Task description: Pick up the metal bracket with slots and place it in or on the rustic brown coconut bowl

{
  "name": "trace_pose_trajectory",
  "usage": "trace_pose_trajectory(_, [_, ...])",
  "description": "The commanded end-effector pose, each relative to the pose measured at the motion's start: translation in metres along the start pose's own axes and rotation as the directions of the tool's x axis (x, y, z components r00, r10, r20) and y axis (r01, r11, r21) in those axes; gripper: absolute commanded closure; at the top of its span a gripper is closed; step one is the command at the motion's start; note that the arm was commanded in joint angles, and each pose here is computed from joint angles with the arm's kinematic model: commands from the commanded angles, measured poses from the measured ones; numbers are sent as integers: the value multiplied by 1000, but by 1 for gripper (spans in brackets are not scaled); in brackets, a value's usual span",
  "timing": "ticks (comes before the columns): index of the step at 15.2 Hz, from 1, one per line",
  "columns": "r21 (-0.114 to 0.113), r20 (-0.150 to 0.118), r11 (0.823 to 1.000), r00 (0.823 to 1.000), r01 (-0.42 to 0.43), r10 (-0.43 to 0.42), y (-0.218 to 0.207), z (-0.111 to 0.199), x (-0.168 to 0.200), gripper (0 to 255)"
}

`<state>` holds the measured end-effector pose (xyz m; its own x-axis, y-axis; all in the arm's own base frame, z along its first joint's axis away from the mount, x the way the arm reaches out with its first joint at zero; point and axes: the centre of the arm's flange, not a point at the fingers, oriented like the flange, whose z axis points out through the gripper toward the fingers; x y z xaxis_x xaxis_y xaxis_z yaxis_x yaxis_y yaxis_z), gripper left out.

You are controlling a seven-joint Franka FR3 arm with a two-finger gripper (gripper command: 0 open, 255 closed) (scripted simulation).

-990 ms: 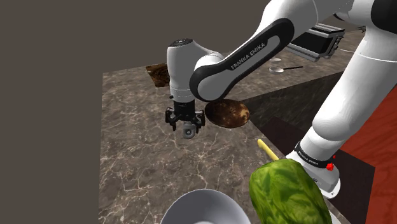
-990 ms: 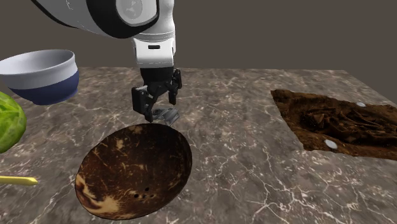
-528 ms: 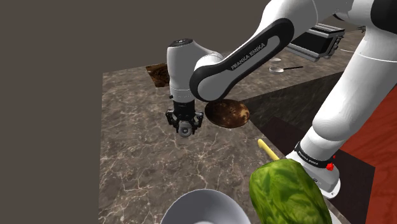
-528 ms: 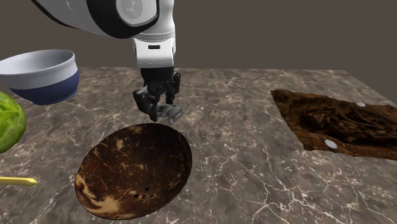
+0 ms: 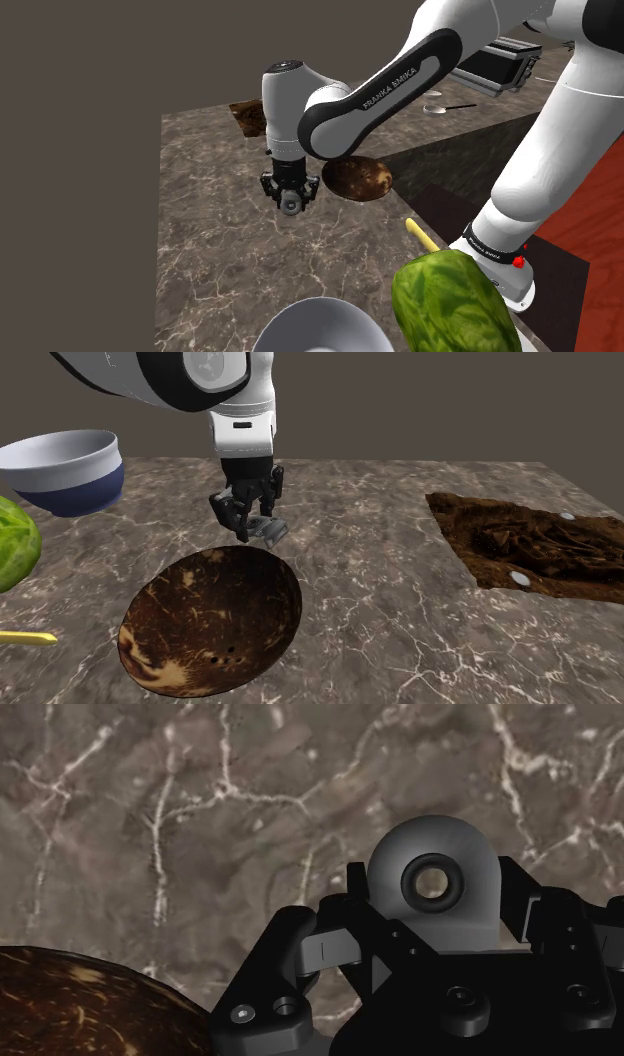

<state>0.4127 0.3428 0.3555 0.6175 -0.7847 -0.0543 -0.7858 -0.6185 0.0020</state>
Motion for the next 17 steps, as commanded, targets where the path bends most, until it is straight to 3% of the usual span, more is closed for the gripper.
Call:
trace_pose_trajectory(1, [-4, 2, 1000, 1000, 0, 0, 1, 2, 0, 255])
trace_pose_trajectory(17, [-4, 2, 1000, 1000, 0, 0, 2, -82, -4, 255])
